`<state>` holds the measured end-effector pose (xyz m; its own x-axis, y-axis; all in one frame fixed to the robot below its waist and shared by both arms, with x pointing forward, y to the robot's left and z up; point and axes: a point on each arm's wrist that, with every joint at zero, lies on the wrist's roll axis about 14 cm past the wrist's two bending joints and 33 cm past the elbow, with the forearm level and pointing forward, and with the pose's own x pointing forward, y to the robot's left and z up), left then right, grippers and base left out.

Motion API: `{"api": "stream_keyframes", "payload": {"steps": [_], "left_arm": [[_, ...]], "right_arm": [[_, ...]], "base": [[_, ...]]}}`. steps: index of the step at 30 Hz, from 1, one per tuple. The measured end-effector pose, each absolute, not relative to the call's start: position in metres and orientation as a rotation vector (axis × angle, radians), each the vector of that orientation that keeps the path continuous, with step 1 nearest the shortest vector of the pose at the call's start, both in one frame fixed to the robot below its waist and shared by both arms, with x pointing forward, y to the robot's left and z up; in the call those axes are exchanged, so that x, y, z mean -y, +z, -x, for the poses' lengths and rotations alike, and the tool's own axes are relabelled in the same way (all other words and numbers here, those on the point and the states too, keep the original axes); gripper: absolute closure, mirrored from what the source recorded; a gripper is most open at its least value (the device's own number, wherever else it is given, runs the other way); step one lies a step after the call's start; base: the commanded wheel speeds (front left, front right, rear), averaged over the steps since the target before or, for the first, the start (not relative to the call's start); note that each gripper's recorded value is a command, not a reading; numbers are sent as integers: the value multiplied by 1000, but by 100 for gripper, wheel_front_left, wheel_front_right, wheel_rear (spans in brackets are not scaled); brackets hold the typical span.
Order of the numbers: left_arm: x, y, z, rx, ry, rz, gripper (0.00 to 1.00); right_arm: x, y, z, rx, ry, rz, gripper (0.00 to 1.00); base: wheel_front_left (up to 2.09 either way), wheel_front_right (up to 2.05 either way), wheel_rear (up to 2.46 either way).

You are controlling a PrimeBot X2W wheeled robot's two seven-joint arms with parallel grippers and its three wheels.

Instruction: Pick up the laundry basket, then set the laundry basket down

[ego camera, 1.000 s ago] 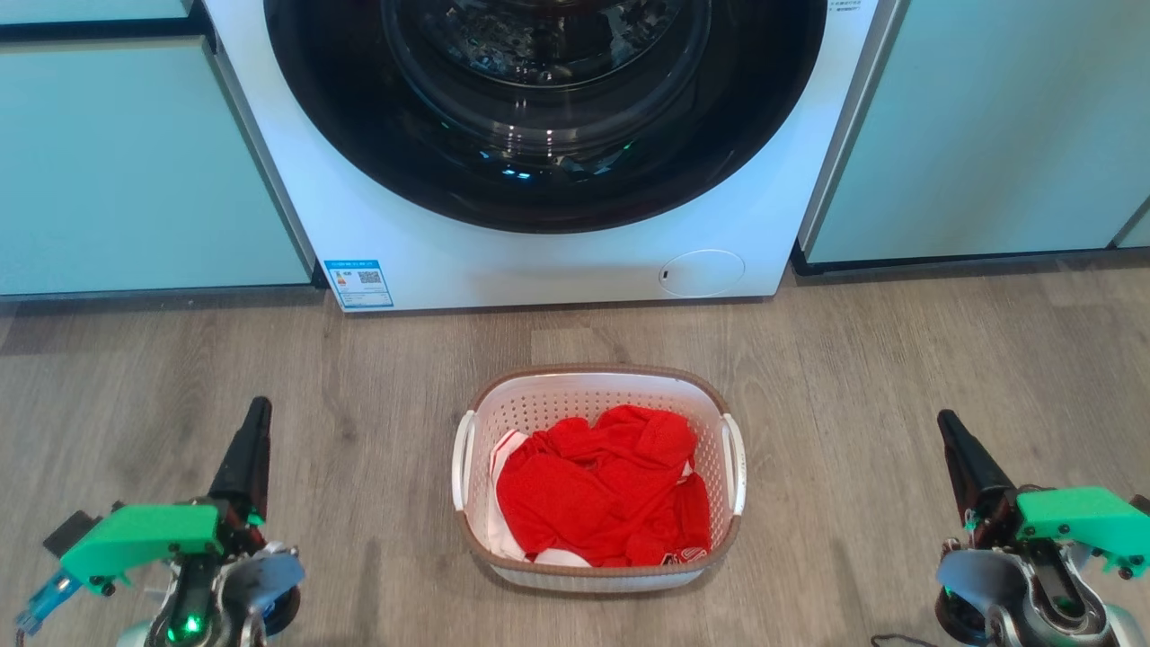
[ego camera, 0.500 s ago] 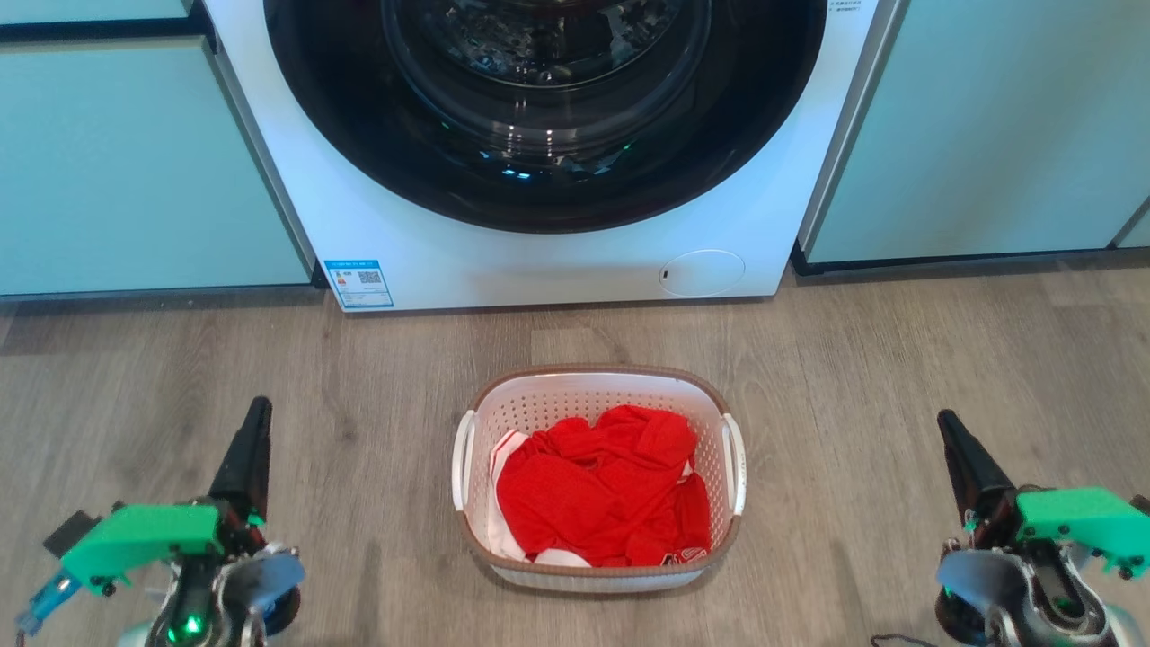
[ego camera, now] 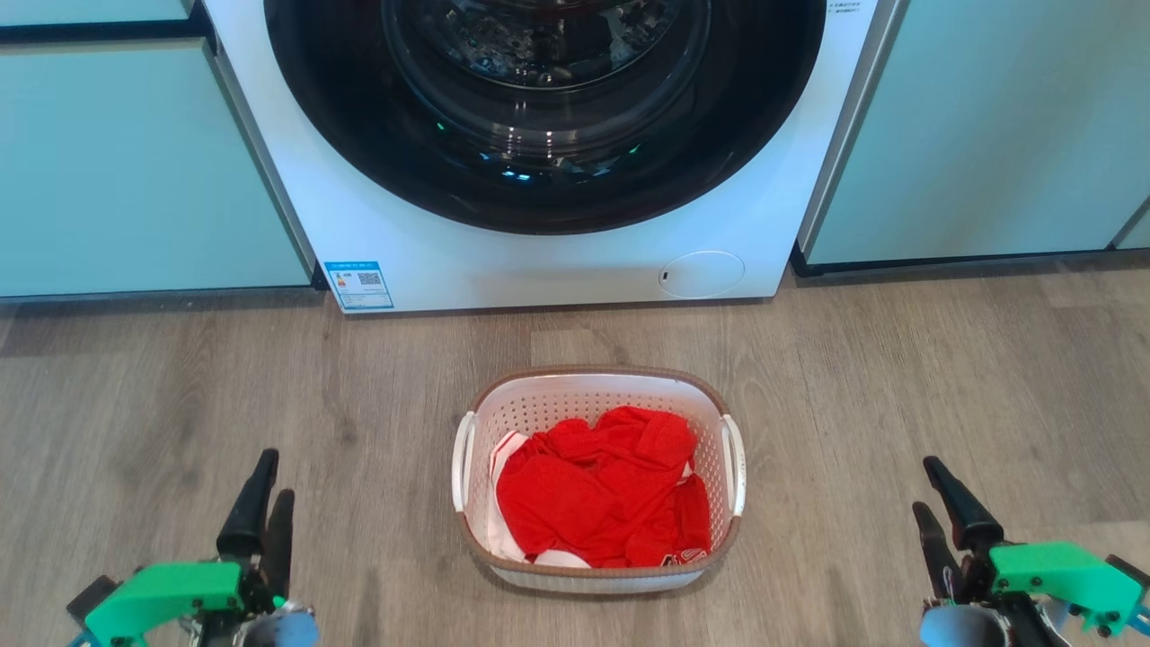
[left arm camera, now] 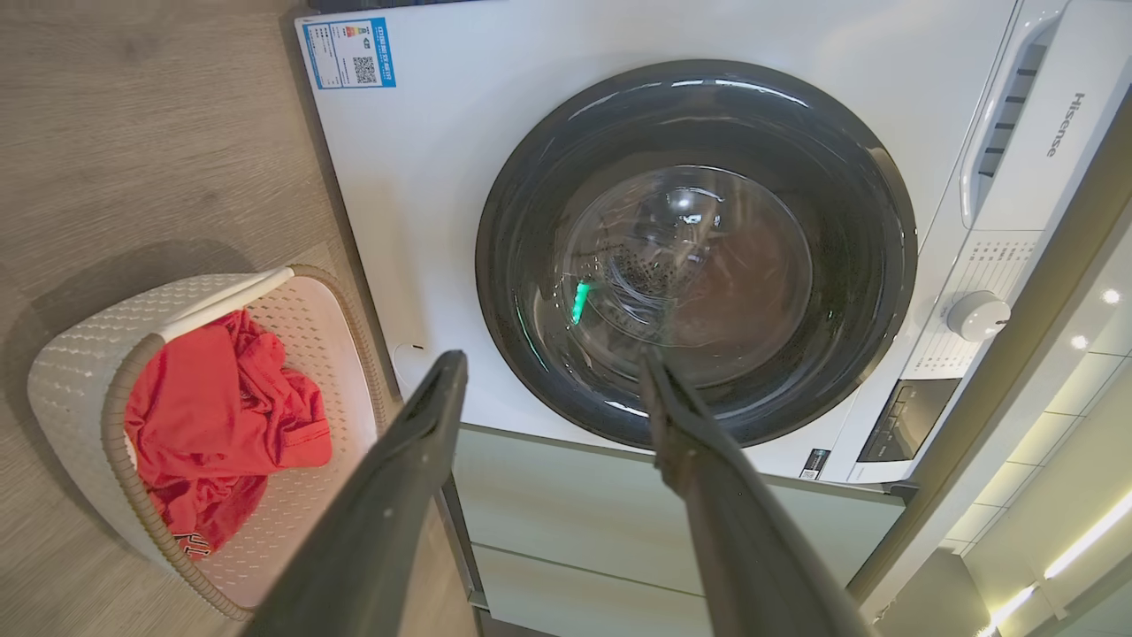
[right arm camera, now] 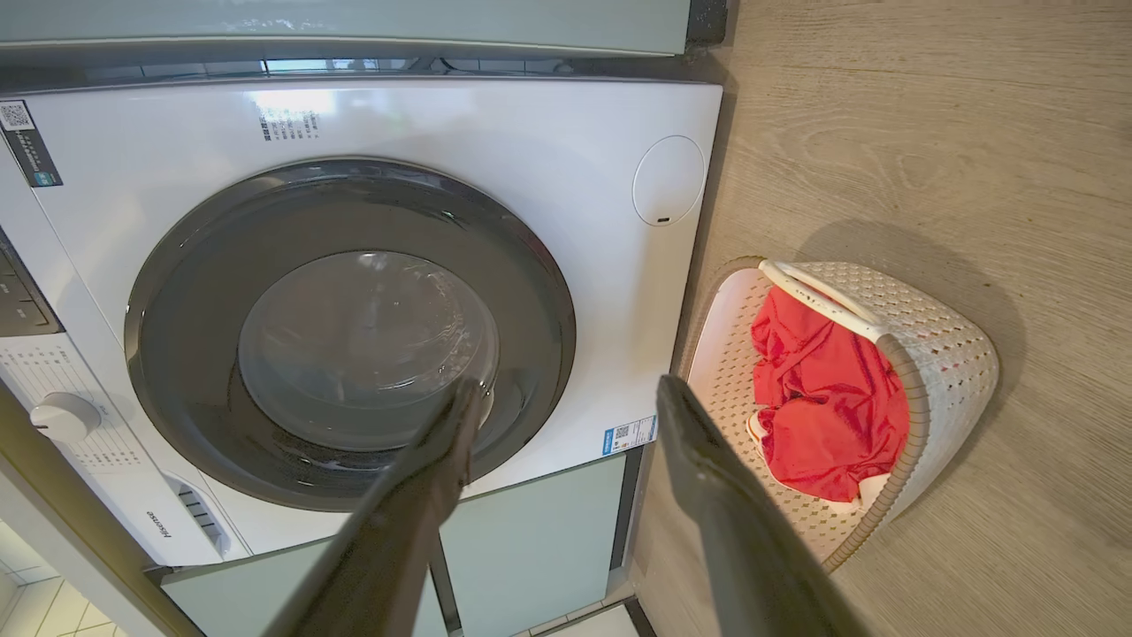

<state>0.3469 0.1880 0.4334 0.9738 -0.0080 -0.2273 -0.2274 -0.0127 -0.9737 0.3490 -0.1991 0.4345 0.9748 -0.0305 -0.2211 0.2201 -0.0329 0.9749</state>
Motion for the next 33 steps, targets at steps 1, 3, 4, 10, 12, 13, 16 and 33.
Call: {"api": "stream_keyframes", "payload": {"steps": [1,3,4,10,12,13,16,33], "left_arm": [[-188,434,-347,-181,175,1570,0],[-187,437,-348,-179,165,1559,0],[-186,438,-349,-175,163,1552,0],[-185,443,-351,-166,151,1502,0],[-185,446,-352,-160,144,1477,0],[-185,448,-352,-158,140,1465,0],[-184,451,-353,-154,135,1426,0],[-169,468,-358,-150,61,1123,0]], "right_arm": [[199,435,-349,-149,-201,-1587,0],[199,436,-350,-144,-199,-1576,0],[199,437,-350,-143,-196,-1568,0],[199,439,-351,-137,-194,-1525,0],[199,441,-351,-134,-188,-1502,0],[198,442,-352,-136,-181,-1486,0],[196,445,-353,-134,-167,-1433,0],[183,474,-363,-91,-56,-1116,0]], "base": [[0,0,0],[0,0,0],[0,0,0],[0,0,0],[0,0,0],[0,0,0],[0,0,0],[0,0,0]]}}
